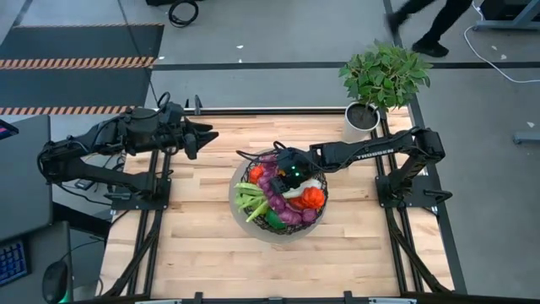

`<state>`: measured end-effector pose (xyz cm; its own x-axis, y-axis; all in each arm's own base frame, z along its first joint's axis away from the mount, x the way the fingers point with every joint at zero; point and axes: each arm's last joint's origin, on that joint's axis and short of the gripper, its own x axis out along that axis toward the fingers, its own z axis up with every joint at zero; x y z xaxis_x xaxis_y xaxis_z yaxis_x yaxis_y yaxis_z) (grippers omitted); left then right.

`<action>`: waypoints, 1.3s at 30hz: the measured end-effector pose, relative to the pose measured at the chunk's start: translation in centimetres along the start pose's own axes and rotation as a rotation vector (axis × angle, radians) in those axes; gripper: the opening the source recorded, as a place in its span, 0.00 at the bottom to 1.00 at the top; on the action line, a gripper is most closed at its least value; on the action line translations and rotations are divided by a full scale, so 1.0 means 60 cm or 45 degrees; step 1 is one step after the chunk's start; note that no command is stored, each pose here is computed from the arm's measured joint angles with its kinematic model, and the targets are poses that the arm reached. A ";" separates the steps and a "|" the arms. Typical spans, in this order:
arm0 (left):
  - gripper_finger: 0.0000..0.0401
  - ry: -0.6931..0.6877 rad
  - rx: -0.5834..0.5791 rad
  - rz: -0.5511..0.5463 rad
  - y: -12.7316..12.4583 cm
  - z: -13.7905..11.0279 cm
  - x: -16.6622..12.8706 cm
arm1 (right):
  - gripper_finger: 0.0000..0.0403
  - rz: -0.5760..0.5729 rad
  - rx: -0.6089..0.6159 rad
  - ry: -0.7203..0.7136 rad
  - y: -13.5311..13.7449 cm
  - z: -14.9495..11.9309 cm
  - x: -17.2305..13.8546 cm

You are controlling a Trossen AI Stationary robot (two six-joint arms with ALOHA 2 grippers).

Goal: Build produce basket
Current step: Put the purple garlic into the black wire basket, then adjust the black wire basket in the center

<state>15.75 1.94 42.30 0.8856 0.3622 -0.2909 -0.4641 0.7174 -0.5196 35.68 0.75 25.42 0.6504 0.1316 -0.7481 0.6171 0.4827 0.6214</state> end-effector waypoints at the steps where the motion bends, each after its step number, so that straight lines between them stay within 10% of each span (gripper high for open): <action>1: 0.58 0.000 0.000 0.001 0.000 0.000 0.000 | 0.16 0.016 -0.002 -0.007 0.002 0.001 0.000; 17: 0.58 -0.066 -0.030 0.090 0.004 0.002 0.000 | 0.44 0.210 -0.042 0.017 0.030 0.014 -0.035; 31: 0.58 -0.013 -0.233 0.214 -0.004 -0.016 0.061 | 0.46 0.279 -0.189 -0.045 0.011 0.047 -0.146; 39: 0.58 0.350 -0.303 0.327 0.003 -0.065 0.126 | 0.46 -0.087 -0.132 0.053 -0.063 0.019 -0.247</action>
<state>22.26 2.49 36.88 0.7175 0.3161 -0.6207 -0.6886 0.4560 -0.5637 24.21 -4.03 34.46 0.5879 0.1303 -0.7984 0.6089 0.5784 0.5428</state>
